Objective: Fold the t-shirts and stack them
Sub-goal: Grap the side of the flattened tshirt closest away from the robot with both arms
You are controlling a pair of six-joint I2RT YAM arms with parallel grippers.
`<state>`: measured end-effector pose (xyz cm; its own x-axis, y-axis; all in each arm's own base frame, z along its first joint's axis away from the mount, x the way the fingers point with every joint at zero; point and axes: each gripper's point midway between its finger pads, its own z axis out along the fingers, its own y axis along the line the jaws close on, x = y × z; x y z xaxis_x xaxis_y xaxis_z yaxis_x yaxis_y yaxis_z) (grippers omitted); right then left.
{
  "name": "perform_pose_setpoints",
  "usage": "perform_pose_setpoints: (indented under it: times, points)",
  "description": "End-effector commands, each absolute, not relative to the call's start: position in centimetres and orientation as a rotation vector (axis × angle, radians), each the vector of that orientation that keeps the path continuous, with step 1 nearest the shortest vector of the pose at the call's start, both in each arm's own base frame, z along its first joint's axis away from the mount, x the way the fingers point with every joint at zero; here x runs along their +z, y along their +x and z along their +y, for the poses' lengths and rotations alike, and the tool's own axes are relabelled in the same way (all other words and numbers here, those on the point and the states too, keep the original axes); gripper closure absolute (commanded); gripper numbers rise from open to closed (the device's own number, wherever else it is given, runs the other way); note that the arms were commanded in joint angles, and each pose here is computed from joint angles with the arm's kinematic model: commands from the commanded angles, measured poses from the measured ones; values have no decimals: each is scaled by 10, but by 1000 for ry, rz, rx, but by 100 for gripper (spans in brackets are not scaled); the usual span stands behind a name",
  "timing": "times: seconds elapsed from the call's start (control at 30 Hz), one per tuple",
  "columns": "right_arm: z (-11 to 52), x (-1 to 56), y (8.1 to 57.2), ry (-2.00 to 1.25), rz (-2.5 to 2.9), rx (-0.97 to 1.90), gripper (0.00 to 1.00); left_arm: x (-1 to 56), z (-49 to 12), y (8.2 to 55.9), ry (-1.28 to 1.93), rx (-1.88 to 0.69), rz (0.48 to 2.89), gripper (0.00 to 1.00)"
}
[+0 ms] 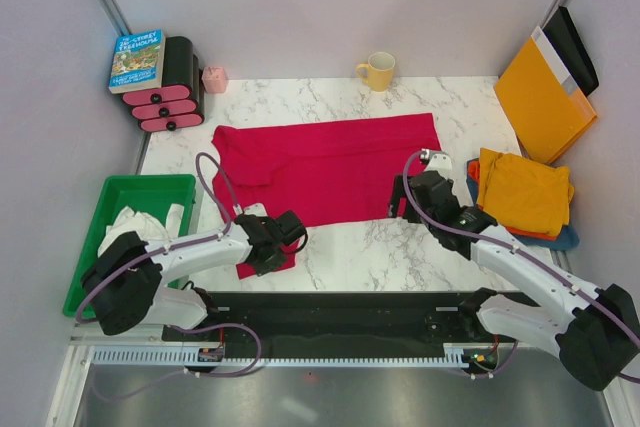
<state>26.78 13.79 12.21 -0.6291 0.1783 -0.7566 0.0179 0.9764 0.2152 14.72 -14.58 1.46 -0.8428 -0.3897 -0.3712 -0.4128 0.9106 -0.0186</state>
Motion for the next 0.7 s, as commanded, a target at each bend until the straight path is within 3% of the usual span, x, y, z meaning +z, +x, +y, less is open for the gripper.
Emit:
perform_pose_setpoints:
  times: [0.0,0.1,0.2,0.23,0.33,0.67]
  points:
    - [101,97,271,340,2291,82,12,33,-138,143,-507,99,2690,98]
    - [83,79,275,422,2346,26,16,44,-134,145,-500,83,2661,98]
    - [72,73,283,477,2357,-19,26,45,-133,143,-485,77,2669,98]
    - [69,67,285,493,2373,-39,35,42,-132,140,-470,84,2681,98]
    - [62,61,291,544,2374,-94,42,40,-132,139,-441,90,2698,98]
    - [27,46,288,695,2360,-248,43,48,-133,141,-379,55,2684,98]
